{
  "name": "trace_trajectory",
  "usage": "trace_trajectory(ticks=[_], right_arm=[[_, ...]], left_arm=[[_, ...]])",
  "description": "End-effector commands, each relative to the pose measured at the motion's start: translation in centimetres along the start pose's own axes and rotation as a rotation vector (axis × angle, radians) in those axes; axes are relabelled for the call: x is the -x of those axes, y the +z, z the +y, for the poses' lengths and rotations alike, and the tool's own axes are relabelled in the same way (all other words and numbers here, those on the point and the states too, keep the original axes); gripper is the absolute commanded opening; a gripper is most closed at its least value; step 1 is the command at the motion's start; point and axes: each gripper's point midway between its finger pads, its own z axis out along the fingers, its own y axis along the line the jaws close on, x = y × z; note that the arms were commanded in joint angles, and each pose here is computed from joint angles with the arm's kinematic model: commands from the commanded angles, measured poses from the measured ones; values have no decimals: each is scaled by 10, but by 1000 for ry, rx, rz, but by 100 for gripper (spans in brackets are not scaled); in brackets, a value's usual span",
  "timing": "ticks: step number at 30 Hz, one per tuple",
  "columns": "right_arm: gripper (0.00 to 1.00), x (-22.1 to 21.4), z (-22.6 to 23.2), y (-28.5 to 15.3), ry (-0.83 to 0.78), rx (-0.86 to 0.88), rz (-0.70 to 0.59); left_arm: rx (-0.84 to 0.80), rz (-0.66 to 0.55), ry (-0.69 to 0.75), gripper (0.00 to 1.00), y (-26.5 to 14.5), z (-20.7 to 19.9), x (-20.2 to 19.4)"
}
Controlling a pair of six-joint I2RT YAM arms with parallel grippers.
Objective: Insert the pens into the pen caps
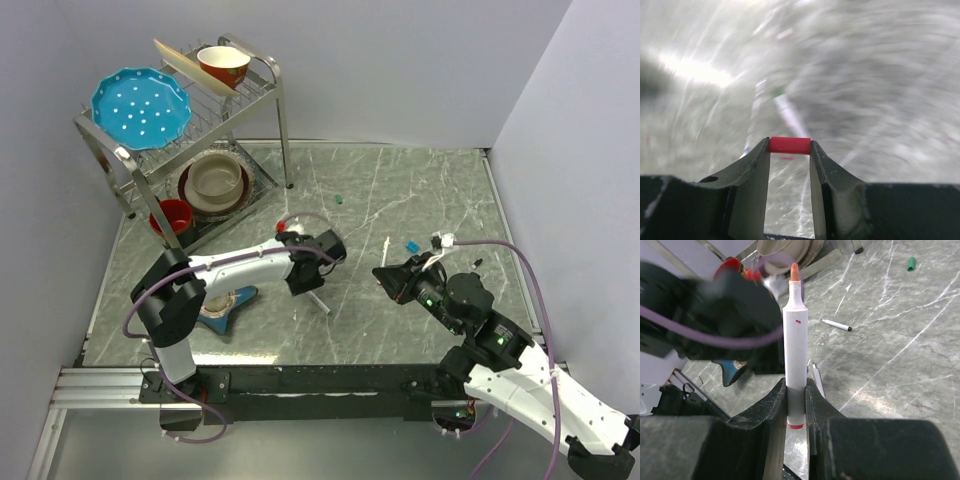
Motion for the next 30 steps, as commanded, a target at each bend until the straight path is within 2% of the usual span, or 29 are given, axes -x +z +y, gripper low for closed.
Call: trace_trajectory(ticks=[1, 2, 5, 11, 17, 24, 27, 30], right_arm=[[0, 25, 7, -10, 12, 7, -74], [0, 28, 7, -11, 13, 4, -83], [0, 37, 8, -16, 17, 11, -126], [0, 46, 8, -27, 34, 17, -166], [0, 58, 7, -43, 62, 31, -235], [0, 64, 4, -54, 72, 25, -266], [0, 64, 3, -55, 78, 19, -272], [0, 63, 4, -53, 80, 27, -267]], left_arm=[[-167, -146, 296, 1, -25, -36, 42], [-202, -155, 427, 1, -27, -41, 44], [-313, -105, 601, 1, -30, -59, 34], [-248, -130, 813, 1, -14, -60, 42], [-309, -79, 1032, 1, 5, -72, 25], [-260, -15, 1171, 1, 42, -64, 6], [-304, 0, 1185, 7, 45, -70, -3], [-318, 5, 1194, 18, 48, -73, -7]])
